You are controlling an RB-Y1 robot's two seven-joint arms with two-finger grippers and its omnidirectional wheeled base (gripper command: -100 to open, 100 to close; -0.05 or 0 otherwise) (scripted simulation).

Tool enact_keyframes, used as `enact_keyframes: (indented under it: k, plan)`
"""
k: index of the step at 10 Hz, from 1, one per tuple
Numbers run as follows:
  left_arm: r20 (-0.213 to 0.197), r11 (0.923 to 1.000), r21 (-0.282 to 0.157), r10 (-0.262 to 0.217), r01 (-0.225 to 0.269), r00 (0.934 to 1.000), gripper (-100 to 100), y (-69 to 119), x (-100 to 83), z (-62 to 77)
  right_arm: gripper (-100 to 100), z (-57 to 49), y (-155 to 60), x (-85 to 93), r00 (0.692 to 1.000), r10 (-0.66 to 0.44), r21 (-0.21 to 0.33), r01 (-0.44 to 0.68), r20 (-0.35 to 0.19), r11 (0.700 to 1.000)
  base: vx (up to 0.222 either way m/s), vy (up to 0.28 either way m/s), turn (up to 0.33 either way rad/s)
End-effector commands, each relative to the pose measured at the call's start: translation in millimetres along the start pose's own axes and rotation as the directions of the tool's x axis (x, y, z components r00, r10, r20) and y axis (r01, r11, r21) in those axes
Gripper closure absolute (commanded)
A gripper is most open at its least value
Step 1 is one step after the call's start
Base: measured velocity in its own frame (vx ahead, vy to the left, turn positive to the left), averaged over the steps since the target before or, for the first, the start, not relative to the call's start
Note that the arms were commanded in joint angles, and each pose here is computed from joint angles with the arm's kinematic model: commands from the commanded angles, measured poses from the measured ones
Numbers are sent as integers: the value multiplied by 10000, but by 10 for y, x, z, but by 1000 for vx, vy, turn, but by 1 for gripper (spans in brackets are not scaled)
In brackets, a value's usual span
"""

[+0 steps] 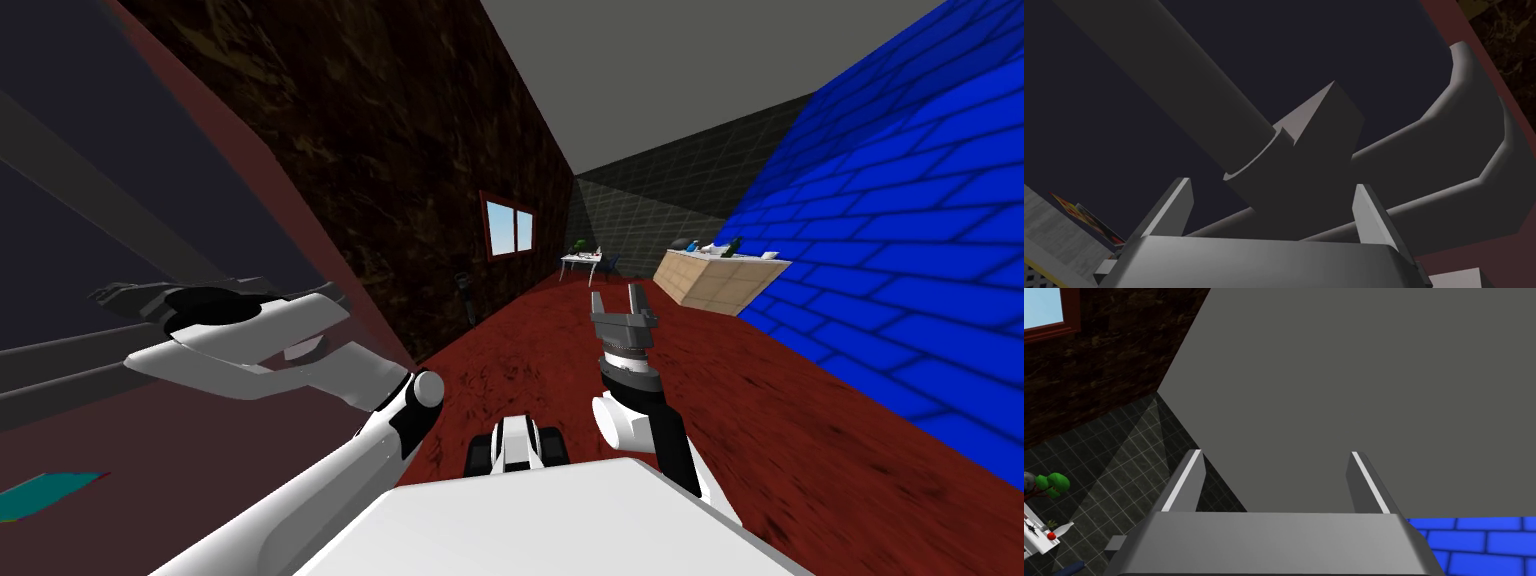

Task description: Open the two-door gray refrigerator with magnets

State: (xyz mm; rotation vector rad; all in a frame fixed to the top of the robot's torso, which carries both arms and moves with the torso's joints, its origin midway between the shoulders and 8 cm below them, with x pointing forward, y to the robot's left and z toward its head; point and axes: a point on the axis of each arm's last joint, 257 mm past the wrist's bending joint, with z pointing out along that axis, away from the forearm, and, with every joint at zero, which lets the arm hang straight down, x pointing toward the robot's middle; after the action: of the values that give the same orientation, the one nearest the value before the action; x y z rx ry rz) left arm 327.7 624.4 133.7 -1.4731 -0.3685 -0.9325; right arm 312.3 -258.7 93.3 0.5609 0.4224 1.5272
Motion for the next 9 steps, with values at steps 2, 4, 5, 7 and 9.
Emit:
enact_keyframes:
  k: [2, 4, 5, 7, 9]
  plan:
    - [-558, 9983, -584, -125, 93, 9984, 100, 247, 257, -13, 0, 1, 0, 1, 10000, 5, -3, -5, 1, 10000, -296, -34, 18]
    - [-833, 9962, -865, -201, 128, 9963, 100, 363, 387, -28, 0, 2, -1, 2, 10000, 7, -4, -7, 1, 10000, -362, -59, -41]
    - [-1104, 9933, -1146, -282, 155, 9935, 100, 479, 517, -49, 0, 2, 0, 2, 10000, 7, -4, -7, 1, 10000, -438, -64, 12]
    - [-1369, 9896, -1427, -370, 172, 9899, 100, 595, 646, -76, 0, 2, -1, 2, 10000, 7, -3, -7, 1, 10000, -369, -78, -12]
    - [-1629, 9852, -1707, -462, 180, 9856, 100, 709, 775, -109, 0, 2, 0, 2, 10000, 7, -4, -7, 1, 10000, -351, -59, 5]
